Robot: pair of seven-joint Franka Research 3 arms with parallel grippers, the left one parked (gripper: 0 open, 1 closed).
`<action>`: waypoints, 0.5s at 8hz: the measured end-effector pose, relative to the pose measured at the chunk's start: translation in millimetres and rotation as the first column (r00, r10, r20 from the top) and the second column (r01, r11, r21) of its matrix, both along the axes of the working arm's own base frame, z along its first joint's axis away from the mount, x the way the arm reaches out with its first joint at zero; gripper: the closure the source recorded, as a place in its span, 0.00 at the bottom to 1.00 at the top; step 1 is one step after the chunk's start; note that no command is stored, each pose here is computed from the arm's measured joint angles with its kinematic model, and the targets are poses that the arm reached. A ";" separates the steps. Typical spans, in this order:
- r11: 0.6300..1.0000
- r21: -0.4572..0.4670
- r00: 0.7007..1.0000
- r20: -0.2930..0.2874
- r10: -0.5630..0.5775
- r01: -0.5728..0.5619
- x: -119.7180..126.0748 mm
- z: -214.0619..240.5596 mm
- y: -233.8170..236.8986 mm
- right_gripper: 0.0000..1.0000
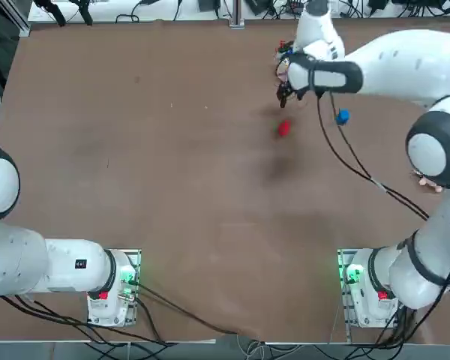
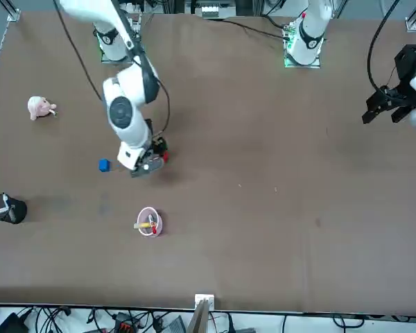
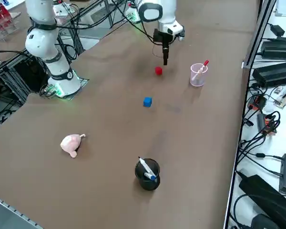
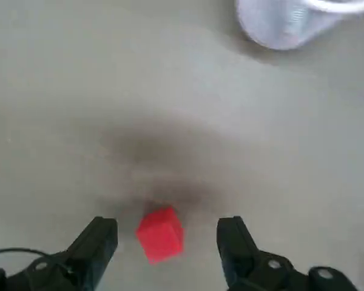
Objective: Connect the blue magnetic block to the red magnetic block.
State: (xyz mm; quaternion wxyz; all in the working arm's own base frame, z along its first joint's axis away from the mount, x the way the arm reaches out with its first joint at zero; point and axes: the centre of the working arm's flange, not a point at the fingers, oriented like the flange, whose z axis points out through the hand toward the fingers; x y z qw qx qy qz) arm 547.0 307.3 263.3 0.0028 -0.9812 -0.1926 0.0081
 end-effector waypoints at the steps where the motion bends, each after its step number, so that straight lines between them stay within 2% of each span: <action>1: 0.999 0.005 0.999 0.010 0.043 -0.043 -6.9 -16.4 12.4 0.00; 4: 0.986 -0.032 0.987 0.012 0.162 -0.162 -31.0 -45.0 26.3 0.00</action>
